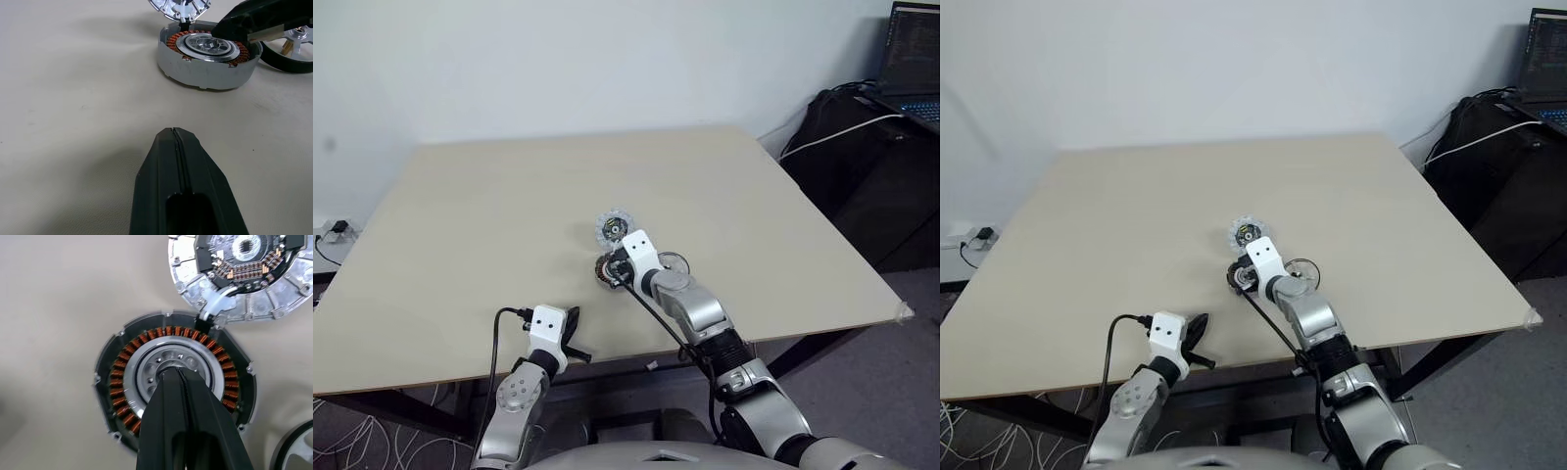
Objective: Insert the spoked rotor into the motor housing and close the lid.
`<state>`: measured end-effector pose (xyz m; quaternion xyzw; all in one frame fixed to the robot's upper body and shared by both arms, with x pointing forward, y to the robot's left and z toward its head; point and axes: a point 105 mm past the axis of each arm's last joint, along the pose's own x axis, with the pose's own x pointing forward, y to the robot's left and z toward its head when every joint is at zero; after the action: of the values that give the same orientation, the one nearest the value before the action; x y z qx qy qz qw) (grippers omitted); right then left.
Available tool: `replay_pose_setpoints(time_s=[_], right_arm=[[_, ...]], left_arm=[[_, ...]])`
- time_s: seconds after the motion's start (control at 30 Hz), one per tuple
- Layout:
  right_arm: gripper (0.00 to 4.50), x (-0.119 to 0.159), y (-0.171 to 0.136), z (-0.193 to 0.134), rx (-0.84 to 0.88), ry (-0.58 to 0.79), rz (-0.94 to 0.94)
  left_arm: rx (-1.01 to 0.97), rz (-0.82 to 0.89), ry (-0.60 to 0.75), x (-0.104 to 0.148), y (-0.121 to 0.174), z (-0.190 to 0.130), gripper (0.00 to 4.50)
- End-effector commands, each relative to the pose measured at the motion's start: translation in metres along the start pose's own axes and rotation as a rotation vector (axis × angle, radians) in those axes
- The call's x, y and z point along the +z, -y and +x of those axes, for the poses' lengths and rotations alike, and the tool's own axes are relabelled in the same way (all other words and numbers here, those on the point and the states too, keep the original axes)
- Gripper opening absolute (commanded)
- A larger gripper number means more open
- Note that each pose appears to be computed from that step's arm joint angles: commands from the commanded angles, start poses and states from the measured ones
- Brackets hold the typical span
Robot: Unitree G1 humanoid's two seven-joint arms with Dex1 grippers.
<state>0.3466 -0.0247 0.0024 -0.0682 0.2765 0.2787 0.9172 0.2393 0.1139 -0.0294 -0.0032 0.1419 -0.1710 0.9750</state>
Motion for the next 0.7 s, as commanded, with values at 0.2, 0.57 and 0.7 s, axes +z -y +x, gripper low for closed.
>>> replay_pose_setpoints(time_s=[0.2, 0.57, 0.7], right_arm=[[0.02, 0.014, 0.005, 0.002, -0.015, 0.041, -0.01], [0.02, 0.011, -0.002, -0.013, 0.028, 0.061, -0.021], [0.02, 0.027, -0.007, -0.015, 0.041, 0.116, -0.021]], left_arm=[[-0.004, 0.01, 0.061, 0.018, 0.001, 0.002, 0.0], [-0.012, 0.012, 0.057, 0.017, 0.001, 0.004, 0.0], [-0.015, 0.01, 0.055, 0.016, 0.002, 0.005, 0.0]])
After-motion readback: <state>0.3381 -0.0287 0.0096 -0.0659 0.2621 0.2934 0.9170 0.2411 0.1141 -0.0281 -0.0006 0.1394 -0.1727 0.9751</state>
